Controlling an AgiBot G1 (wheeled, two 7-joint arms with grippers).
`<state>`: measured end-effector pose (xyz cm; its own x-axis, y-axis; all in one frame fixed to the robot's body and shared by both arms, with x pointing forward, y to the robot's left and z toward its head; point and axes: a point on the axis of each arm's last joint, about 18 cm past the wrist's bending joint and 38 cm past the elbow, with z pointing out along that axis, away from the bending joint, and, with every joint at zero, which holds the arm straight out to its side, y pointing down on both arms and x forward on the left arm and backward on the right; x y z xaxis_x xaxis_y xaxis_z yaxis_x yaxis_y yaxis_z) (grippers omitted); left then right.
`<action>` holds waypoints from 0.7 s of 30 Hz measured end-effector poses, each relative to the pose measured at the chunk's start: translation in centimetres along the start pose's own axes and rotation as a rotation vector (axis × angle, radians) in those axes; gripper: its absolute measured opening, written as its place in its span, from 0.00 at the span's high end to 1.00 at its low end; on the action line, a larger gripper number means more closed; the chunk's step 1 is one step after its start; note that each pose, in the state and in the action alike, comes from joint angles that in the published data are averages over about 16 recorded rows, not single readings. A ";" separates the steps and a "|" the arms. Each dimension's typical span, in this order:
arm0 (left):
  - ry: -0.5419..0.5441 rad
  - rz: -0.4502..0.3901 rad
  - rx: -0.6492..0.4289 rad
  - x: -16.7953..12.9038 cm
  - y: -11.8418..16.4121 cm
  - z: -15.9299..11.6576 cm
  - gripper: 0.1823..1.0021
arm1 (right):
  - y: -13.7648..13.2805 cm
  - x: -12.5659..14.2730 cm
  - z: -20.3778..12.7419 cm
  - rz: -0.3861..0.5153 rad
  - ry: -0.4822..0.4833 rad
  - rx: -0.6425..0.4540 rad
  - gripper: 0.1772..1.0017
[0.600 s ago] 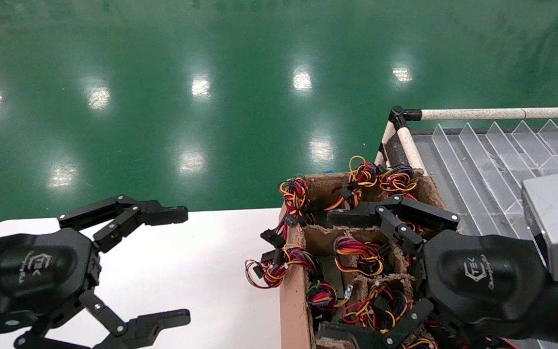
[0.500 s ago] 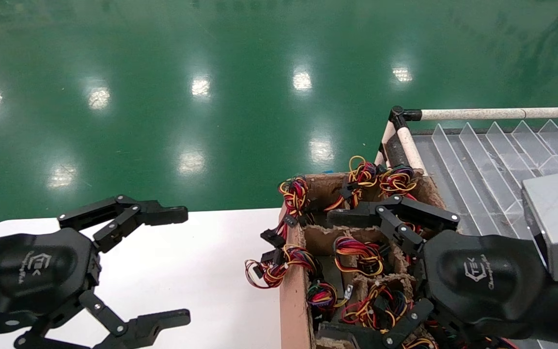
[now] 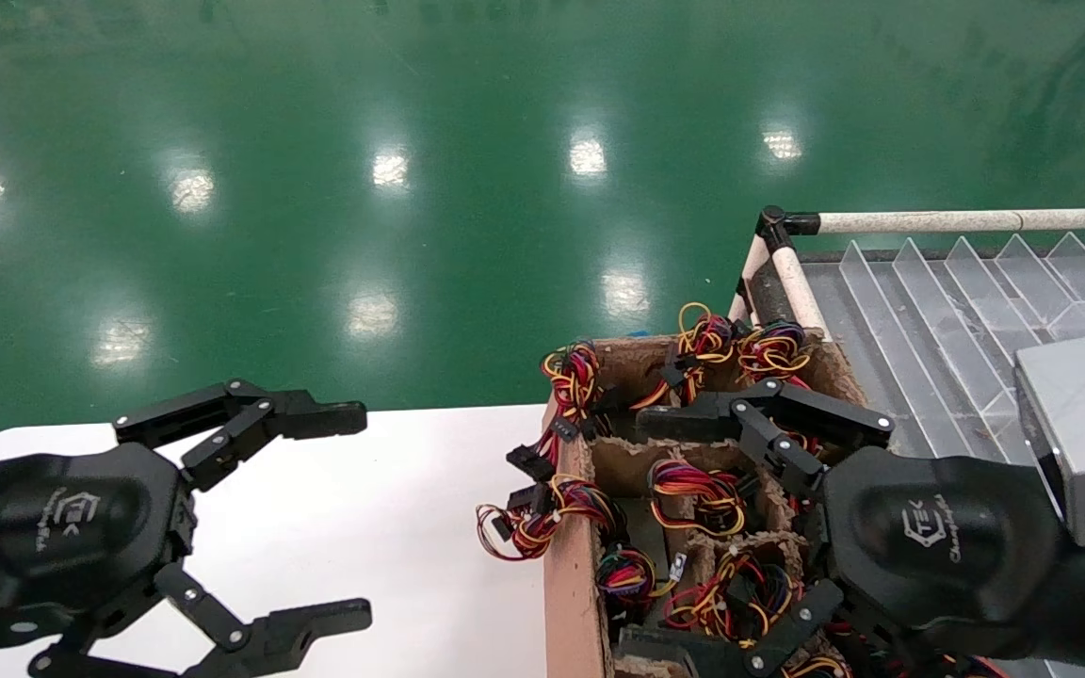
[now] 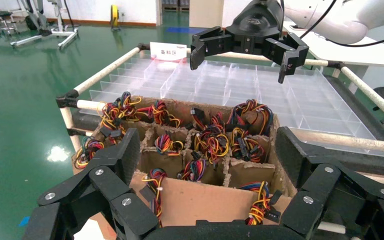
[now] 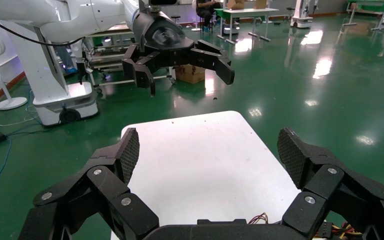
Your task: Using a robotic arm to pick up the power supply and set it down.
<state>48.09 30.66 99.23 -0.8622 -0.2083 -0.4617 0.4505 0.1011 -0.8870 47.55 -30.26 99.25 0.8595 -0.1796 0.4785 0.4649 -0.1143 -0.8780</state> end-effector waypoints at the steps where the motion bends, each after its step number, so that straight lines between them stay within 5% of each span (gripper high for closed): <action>1: 0.000 0.000 0.000 0.0 0.0 0.0 0.02 | 0.0 0.0 0.0 0.000 0.000 0.000 0.00; 10: 0.000 0.000 0.000 0.0 0.0 0.0 0.09 | 0.0 0.0 0.0 0.000 0.000 0.000 0.00; 21: 0.000 0.000 0.000 0.0 0.0 0.0 0.32 | 0.4 1.0 -0.6 0.006 0.051 -0.018 0.00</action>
<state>48.09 30.66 99.23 -0.8622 -0.2083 -0.4617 0.4505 0.1011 -0.8870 48.49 -31.06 99.41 0.8503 -0.2295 0.4737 0.4554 -0.1306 -0.8807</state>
